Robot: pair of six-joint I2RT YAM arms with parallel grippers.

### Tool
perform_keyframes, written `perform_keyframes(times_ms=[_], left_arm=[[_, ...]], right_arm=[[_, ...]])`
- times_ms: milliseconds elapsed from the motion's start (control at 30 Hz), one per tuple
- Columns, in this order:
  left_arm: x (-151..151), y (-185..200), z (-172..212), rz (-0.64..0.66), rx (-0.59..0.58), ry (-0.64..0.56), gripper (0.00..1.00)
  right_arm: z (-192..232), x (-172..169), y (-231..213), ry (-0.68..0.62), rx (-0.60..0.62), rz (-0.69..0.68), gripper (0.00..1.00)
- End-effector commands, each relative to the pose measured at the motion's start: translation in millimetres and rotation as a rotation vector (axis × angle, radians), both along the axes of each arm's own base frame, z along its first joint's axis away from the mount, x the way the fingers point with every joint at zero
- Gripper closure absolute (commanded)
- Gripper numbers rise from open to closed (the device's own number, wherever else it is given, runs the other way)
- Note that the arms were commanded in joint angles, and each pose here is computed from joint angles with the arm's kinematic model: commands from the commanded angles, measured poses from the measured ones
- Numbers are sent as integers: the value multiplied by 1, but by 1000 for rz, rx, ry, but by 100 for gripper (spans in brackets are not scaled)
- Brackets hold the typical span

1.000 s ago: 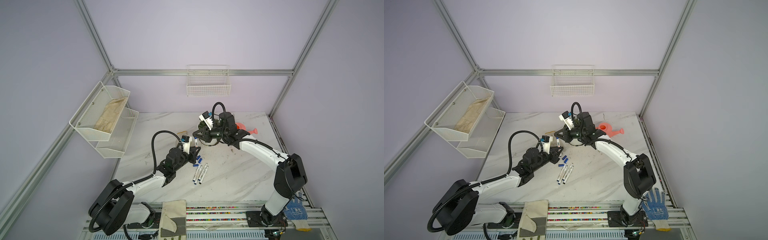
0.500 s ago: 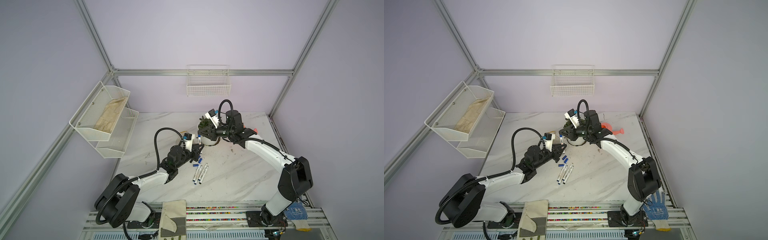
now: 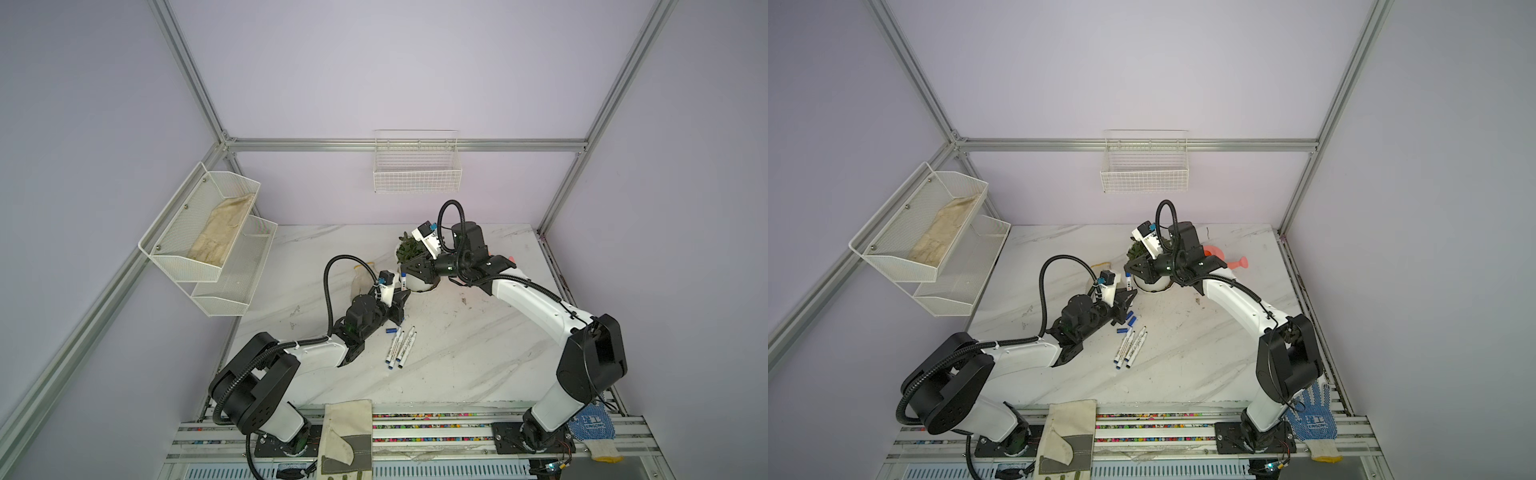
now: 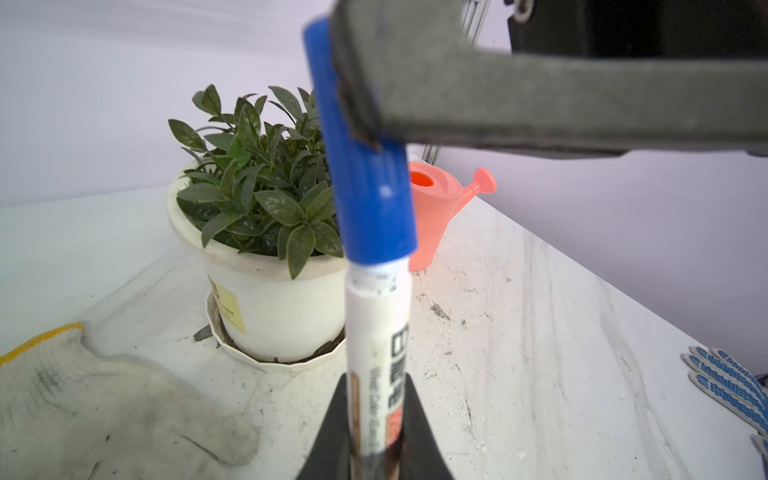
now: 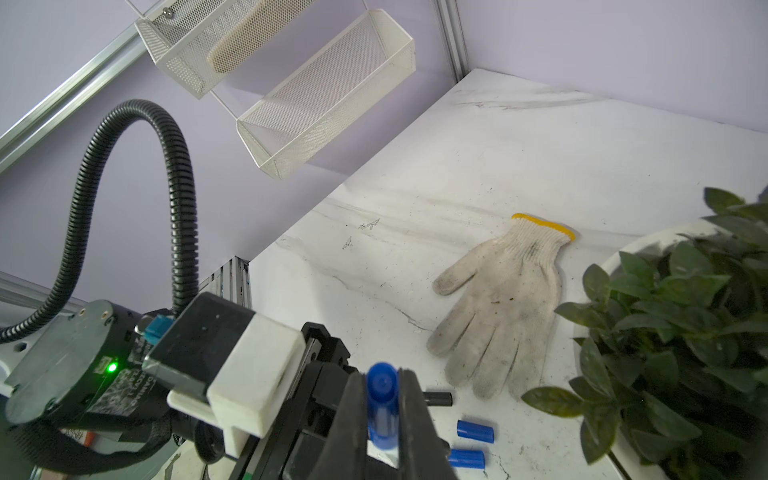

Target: Insert the pens into the pen caps

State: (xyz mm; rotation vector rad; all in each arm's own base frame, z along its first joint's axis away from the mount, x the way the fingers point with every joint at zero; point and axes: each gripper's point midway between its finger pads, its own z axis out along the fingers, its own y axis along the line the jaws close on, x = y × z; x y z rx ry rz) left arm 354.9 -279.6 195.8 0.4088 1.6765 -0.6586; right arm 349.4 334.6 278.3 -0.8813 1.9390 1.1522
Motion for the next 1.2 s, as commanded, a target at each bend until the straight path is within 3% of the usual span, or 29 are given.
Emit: perform_keyframes(times_ms=[0,433,700,800,967,1167], left_arm=[[19,13,101,119,-183,-263,100],[15,16,96,157,-54,-322,100],[12,10,97,136,-48,-335,100],[11,6,98,128,-51,-340,100],[9,1,94,113,-38,-339,100],[8,-3,82,107,-15,-313,100]], right_arm=[[4,-23,-3,50,-19,51,87],[19,-23,-15,9,-17,43,90],[8,-29,-17,34,-32,52,88],[11,-25,-18,18,-40,27,81],[28,-9,-25,-60,-51,-62,56],[55,-1,-35,-155,-33,-133,51]])
